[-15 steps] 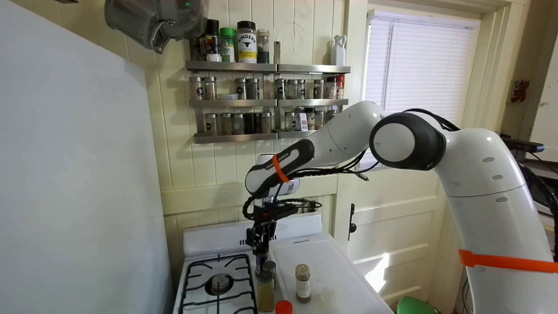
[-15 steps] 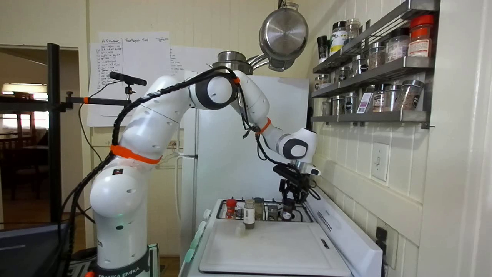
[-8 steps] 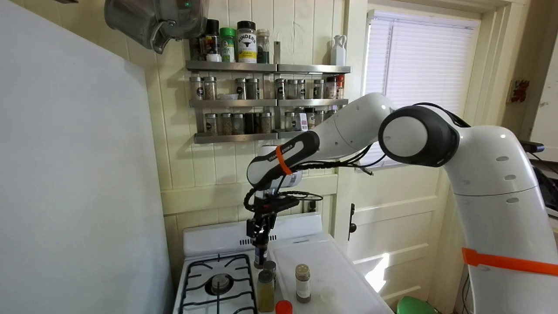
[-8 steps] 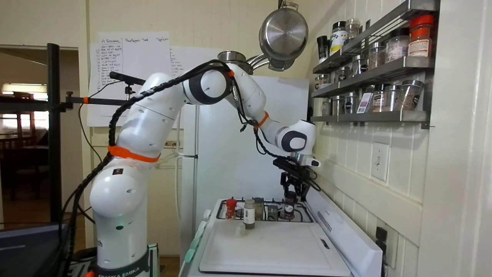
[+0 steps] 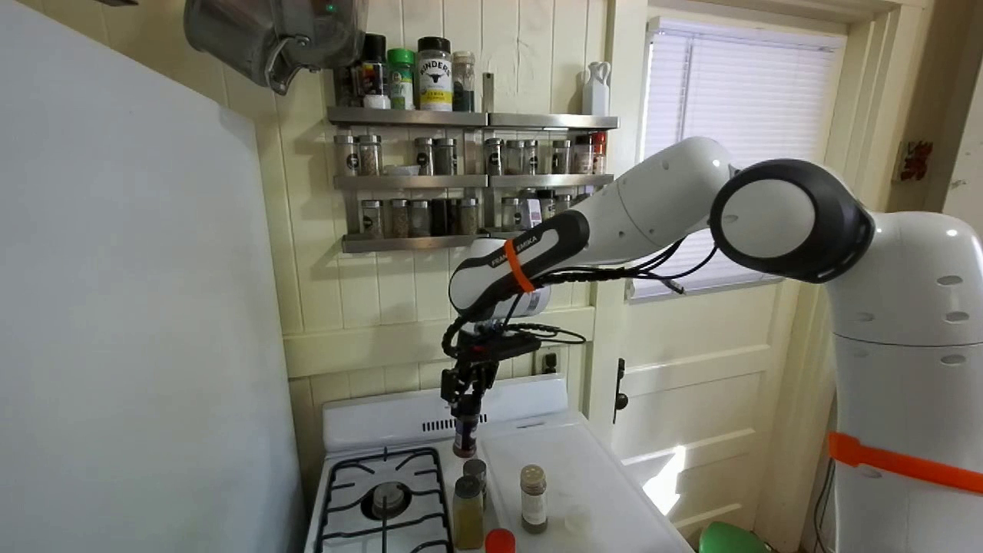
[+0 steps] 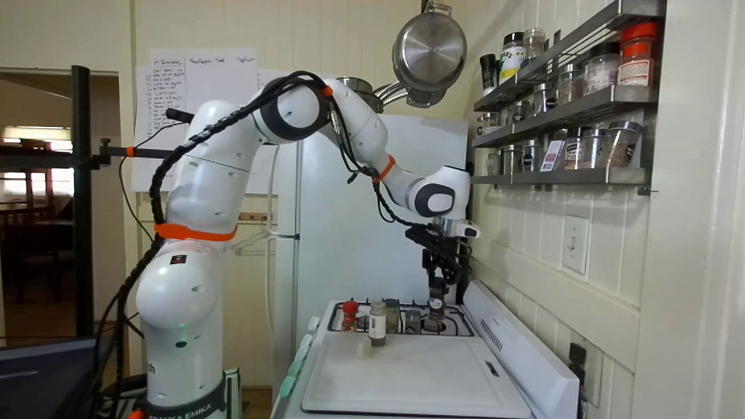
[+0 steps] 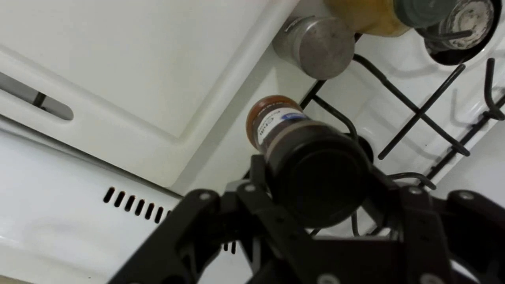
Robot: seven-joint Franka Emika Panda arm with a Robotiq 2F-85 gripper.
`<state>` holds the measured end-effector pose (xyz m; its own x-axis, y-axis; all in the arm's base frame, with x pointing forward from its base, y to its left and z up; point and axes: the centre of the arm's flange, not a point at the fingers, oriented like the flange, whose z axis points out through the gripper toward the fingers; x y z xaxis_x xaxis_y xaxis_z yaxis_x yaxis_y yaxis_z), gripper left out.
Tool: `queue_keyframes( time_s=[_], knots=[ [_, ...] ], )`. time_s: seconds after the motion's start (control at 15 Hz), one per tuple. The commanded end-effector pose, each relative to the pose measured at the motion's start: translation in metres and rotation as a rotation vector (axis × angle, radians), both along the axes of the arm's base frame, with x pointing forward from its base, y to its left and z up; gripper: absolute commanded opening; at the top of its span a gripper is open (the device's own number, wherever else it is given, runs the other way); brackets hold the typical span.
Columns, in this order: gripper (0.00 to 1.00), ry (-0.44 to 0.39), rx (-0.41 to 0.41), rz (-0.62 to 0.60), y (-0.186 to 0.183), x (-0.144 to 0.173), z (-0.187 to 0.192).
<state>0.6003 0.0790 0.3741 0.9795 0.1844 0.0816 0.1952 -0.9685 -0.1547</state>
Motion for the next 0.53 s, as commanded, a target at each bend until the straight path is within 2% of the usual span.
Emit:
queue_keyframes(
  time_s=[0.0, 0.47],
  knots=[
    [0.31, -0.048, 0.015, -0.09, -0.01, -0.037, 0.008],
    [0.31, -0.057, 0.058, -0.196, -0.033, -0.064, 0.0]
  ],
)
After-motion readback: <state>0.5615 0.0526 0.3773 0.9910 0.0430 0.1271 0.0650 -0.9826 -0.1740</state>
